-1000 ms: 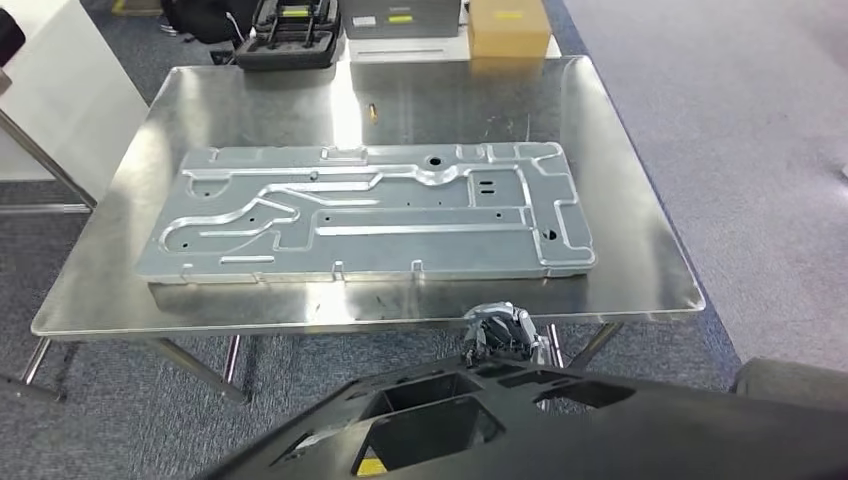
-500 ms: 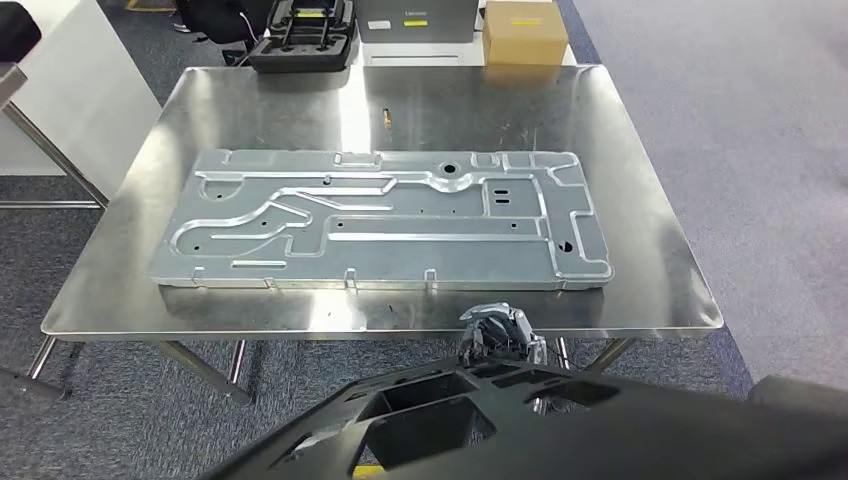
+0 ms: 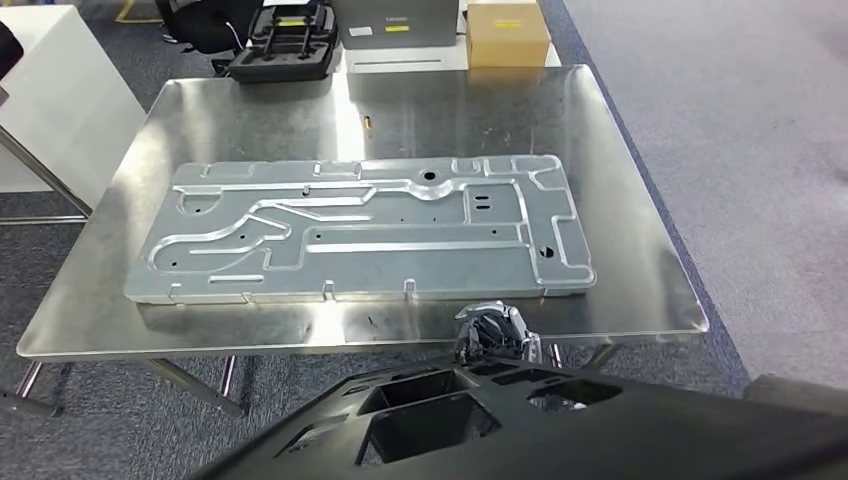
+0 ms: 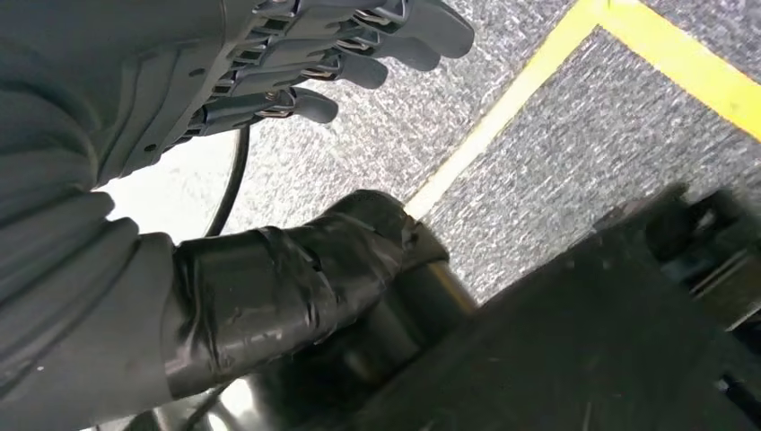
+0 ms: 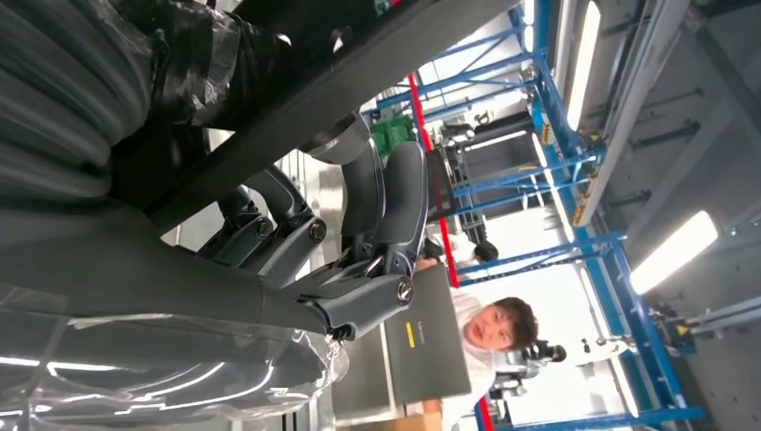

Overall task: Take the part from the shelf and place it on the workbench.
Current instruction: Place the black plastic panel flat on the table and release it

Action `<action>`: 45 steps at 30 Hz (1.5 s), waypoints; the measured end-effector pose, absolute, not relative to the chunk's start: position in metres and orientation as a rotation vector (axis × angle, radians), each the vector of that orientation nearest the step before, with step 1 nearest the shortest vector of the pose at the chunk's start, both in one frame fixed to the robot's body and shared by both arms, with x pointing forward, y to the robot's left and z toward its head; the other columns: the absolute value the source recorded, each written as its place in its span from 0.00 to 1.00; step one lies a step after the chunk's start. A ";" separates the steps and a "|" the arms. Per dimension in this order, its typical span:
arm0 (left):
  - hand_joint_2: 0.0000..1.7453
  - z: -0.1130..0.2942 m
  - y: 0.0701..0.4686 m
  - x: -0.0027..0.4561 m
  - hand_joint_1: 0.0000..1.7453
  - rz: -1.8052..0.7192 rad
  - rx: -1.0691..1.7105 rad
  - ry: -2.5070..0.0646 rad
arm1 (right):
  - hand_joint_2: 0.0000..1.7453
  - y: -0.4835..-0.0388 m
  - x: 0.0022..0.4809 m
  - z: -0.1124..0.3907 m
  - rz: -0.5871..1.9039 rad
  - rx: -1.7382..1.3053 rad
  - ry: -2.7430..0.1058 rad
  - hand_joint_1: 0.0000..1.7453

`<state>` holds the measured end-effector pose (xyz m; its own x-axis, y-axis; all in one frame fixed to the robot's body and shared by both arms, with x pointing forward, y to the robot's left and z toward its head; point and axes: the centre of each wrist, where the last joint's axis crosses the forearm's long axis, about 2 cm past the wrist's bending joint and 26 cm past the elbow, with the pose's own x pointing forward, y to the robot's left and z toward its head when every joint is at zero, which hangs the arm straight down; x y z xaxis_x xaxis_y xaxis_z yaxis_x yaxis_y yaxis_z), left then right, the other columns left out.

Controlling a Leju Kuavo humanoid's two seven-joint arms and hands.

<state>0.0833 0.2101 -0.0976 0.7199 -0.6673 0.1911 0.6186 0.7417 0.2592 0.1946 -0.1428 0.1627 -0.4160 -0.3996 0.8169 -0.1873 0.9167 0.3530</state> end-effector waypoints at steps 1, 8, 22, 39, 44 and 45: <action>1.00 -0.098 0.210 0.083 0.00 -0.715 0.183 -0.281 | 1.00 -0.143 0.195 0.163 -0.250 0.423 -2.009 1.00; 1.00 -0.098 0.212 0.082 0.00 -0.716 0.182 -0.285 | 1.00 -0.143 0.195 0.162 -0.245 0.426 -2.010 1.00; 1.00 -0.098 0.213 0.082 0.00 -0.712 0.164 -0.266 | 1.00 -0.142 0.199 0.159 -0.236 0.434 -1.988 1.00; 1.00 -0.098 0.214 0.082 0.00 -0.842 0.200 -0.376 | 1.00 -0.207 0.266 0.203 0.153 -0.312 -1.973 1.00; 1.00 -0.098 0.214 0.081 0.00 -0.856 0.246 -0.449 | 1.00 -0.248 0.281 0.210 0.210 -0.650 -1.906 1.00; 1.00 -0.098 0.214 0.081 0.00 -0.853 0.253 -0.459 | 1.00 -0.258 0.283 0.212 0.213 -0.720 -1.887 1.00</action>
<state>0.0813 0.2136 -0.0978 0.5685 -0.7711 0.2868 0.6642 0.6359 0.3931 0.2834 -0.2578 0.2120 -0.2621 0.5696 0.7790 0.3817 0.8026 -0.4585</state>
